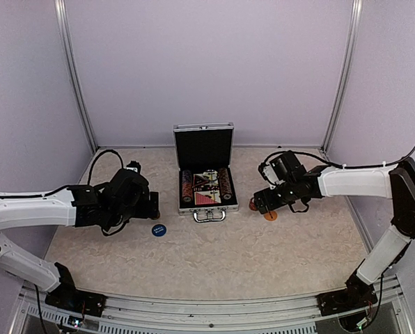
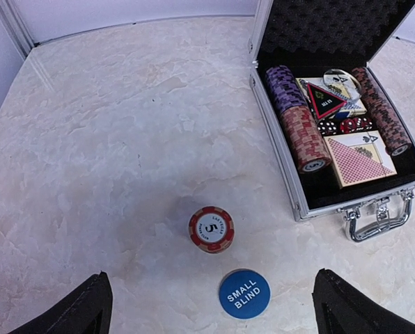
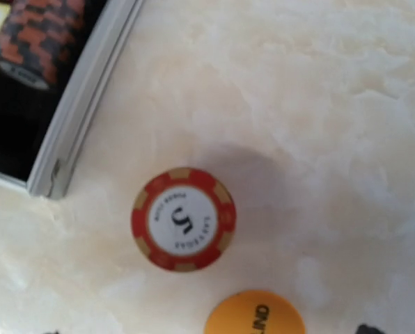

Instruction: Pack up texas hold em set

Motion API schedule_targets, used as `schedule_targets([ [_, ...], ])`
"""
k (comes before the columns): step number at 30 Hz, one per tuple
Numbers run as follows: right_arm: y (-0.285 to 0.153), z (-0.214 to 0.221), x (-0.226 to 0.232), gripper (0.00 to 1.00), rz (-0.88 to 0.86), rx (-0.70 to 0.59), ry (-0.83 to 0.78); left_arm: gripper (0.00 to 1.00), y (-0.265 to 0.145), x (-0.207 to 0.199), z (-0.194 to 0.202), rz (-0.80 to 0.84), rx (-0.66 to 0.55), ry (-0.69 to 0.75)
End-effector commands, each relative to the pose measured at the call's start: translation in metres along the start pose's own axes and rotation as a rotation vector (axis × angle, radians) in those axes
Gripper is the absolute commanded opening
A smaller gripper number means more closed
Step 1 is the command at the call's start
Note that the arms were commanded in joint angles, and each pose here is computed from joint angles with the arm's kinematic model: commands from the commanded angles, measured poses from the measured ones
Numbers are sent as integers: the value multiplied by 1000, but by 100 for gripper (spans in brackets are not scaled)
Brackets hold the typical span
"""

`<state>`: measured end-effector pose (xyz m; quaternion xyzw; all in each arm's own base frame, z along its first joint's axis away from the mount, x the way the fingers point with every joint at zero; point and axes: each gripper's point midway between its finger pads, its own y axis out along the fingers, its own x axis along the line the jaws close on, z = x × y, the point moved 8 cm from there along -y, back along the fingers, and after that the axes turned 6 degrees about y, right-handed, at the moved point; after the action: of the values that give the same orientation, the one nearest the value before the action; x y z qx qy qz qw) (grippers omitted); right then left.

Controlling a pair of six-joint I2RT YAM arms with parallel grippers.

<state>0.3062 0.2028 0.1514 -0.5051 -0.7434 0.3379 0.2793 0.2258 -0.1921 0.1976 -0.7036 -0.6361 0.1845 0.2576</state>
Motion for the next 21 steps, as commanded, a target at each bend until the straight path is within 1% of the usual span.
schedule_targets([
  [1,-5,-13,2,92,7,47,-48,99,-12,-1,2,28,4,-16],
  [8,6,-38,12,92,-11,107,-76,99,-21,6,4,22,9,2],
  [13,20,-39,13,93,1,142,-108,99,-21,7,3,5,3,19],
  [17,35,-34,14,93,13,217,-131,99,-16,4,9,26,9,4],
  [21,41,-35,11,94,36,250,-151,99,-12,1,12,33,25,7],
])
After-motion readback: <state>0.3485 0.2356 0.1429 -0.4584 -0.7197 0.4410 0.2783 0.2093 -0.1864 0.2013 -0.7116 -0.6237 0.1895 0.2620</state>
